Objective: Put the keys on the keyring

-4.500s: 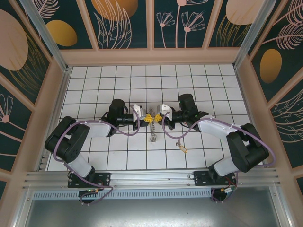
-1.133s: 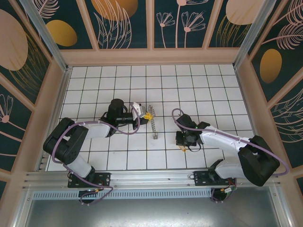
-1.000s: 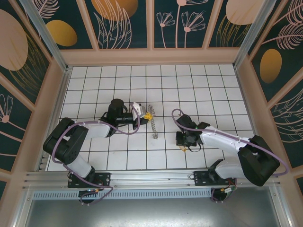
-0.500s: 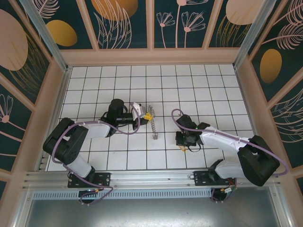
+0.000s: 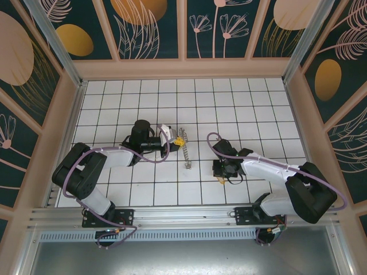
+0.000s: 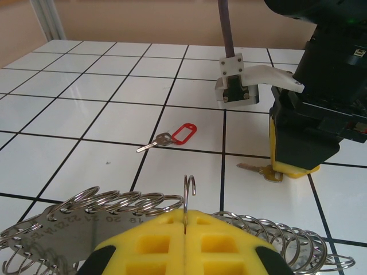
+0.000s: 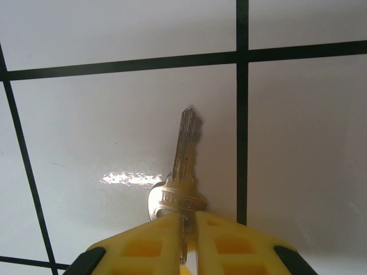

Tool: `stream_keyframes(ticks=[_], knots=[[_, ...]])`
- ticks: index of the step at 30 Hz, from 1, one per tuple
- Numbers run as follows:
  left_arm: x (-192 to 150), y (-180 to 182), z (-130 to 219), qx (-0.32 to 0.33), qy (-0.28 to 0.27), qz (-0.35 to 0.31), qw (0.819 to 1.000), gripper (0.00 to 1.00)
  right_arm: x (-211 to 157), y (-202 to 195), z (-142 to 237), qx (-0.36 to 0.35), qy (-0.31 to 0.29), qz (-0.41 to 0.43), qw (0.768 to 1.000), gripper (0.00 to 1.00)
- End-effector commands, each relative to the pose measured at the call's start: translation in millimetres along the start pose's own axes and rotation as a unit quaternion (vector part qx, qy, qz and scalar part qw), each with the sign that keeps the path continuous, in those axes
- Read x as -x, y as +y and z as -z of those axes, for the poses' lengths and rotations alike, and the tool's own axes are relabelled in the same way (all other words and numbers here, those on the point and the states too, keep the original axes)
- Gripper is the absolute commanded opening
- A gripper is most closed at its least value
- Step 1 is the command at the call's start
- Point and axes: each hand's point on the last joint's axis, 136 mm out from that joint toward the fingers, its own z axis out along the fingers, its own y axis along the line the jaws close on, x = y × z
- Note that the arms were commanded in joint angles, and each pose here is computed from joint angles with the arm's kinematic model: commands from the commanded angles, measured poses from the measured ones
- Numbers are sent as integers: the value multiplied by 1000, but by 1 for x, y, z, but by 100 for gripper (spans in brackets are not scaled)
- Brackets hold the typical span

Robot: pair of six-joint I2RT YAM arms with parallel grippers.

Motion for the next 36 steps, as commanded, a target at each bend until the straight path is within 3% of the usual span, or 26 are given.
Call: stream_keyframes(ticks=[1,26,36], knots=[[15,-6,0,-17,-18,-18,1000,0,2,-5,1,-6,-8,-4,1000,14],[14,-7,0,-21,-16,-15,1000,0,4,-5,2,-4,-18,-7,1000,14],[15,-7,0,-21,-16,-15,1000,0,6,-4,5,0,-28,-5,1000,4]])
